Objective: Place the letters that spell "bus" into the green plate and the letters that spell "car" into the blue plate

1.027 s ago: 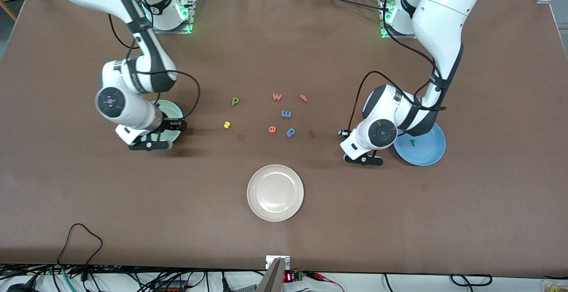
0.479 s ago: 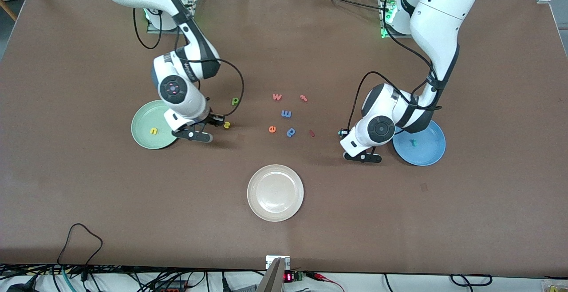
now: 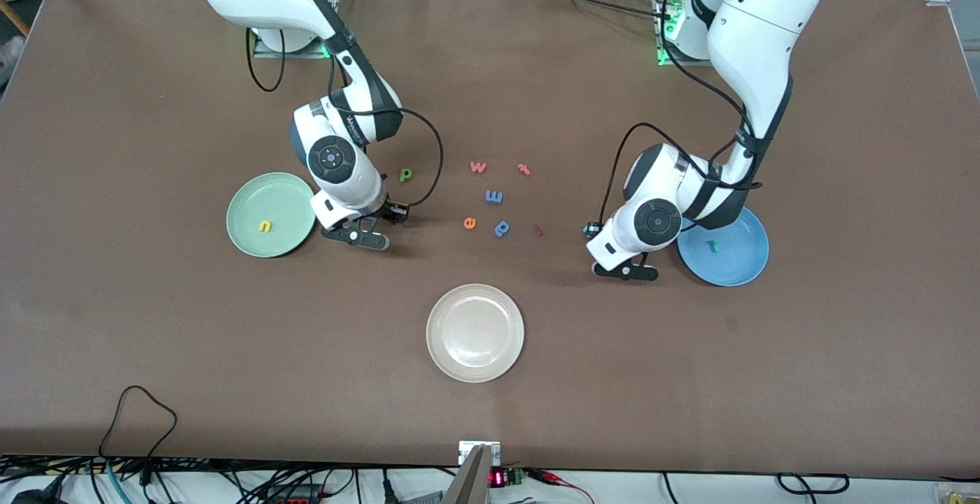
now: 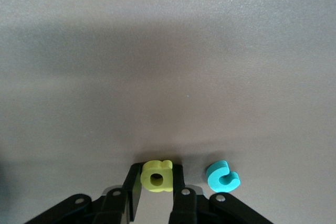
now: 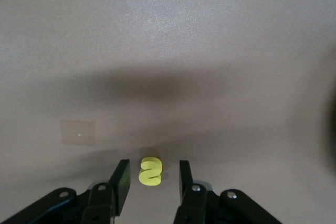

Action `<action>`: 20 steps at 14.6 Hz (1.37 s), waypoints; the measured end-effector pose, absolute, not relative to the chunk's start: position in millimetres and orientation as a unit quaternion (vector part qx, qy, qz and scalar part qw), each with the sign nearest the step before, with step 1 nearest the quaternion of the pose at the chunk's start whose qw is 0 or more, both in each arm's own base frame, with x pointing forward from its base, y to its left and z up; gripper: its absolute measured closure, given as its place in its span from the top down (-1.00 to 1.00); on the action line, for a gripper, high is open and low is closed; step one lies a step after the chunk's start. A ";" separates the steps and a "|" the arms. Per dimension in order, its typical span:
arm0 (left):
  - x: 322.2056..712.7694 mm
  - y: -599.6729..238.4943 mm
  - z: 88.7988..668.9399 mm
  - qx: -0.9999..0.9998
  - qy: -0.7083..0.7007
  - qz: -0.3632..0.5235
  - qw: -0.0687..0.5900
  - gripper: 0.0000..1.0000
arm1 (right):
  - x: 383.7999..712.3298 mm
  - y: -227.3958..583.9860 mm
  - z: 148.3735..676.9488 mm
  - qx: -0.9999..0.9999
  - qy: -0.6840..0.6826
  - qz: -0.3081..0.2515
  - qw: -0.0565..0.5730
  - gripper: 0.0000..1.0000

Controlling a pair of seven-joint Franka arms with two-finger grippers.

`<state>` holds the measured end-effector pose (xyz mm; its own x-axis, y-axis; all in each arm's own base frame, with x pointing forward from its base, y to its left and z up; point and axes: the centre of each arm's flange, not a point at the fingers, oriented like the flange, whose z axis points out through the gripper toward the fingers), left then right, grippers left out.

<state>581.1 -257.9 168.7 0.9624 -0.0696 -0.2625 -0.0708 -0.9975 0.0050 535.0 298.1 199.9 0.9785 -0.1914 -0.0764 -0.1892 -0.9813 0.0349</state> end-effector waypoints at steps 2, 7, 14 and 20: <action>581.4 -257.7 169.3 -0.991 0.035 0.132 0.002 -0.44 | 532.6 300.3 191.5 0.995 -0.093 -0.042 0.016 -0.07; 596.8 -222.4 210.4 -0.991 0.009 0.135 0.010 -0.44 | 527.8 308.0 175.3 0.995 -0.086 -0.042 0.017 -0.09; 620.9 -53.8 246.6 -0.986 -0.021 0.165 0.021 -0.44 | 531.4 306.4 177.5 0.995 -0.089 -0.040 0.016 -0.58; 605.6 -31.6 214.8 -0.980 -0.017 0.198 0.014 -0.37 | 571.6 237.5 231.3 0.997 -0.049 -0.058 0.018 -0.58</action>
